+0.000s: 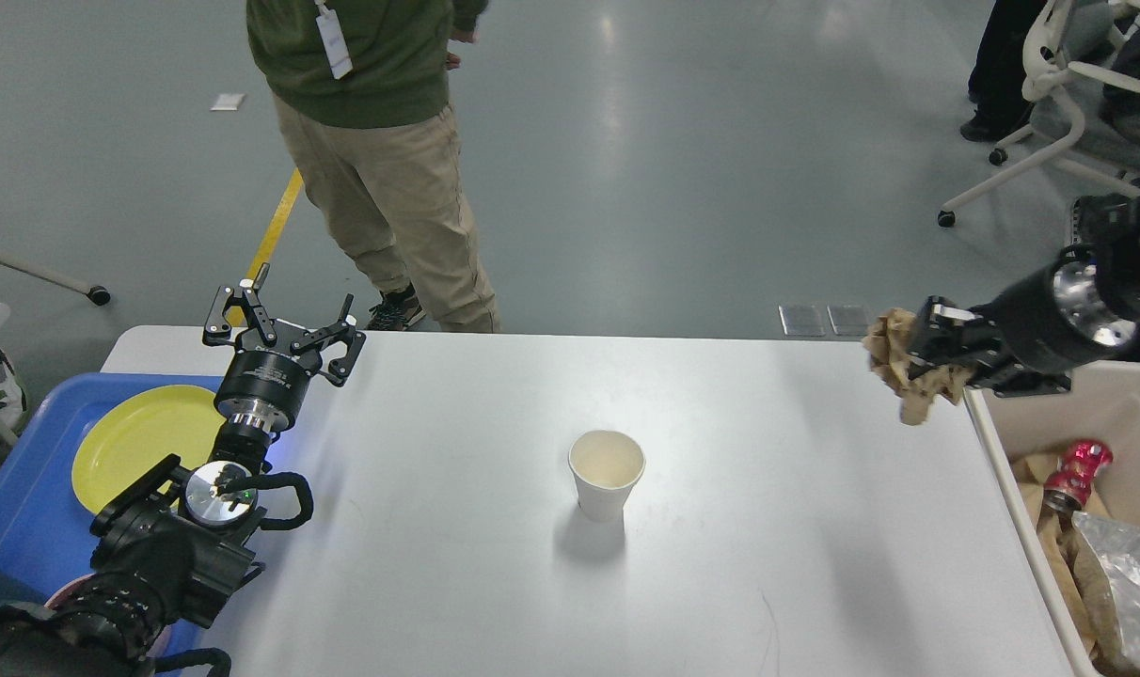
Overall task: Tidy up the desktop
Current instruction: 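Grasp the crumpled paper with the right gripper and drop it into the white bin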
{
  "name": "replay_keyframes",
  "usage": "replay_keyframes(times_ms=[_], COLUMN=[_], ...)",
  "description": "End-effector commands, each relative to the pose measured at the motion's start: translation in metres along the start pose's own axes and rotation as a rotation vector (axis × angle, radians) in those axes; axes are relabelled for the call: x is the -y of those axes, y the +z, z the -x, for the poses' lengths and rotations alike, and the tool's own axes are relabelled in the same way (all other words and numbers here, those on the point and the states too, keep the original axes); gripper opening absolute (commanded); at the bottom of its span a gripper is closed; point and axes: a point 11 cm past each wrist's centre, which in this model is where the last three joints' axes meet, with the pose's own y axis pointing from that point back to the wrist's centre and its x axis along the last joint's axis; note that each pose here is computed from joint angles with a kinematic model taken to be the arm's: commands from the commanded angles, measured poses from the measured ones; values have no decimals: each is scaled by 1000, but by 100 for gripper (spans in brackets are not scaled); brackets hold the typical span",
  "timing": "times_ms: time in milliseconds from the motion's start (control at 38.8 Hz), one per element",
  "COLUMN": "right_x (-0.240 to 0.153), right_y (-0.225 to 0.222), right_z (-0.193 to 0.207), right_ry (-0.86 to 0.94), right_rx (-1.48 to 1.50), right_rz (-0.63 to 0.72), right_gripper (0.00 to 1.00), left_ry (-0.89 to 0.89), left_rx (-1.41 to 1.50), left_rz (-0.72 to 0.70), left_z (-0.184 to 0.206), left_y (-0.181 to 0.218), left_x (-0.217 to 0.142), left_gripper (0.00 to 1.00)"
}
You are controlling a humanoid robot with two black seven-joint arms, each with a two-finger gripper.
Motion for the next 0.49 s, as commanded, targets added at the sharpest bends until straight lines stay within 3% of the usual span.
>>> replay_keyframes(times_ms=[0,129,283,464], right_x=[13,22,56,95], right_y=[73,138,184,183], right_z=[-44,-64,-62,-45], right_ry=[184,368,624,825], right_rx=[94,141,126,135], right_rz=[151,307,469,515], right_gripper=[0,0,0,1], left_ry=[-2,0,0,0], left_rx=[0,0,0,0], left_rz=[0,0,0,0], left_z=[0,0,0,0], left_y=[0,0,0,0], left_x=[0,0,0,0], left_gripper=[96,96,96,96])
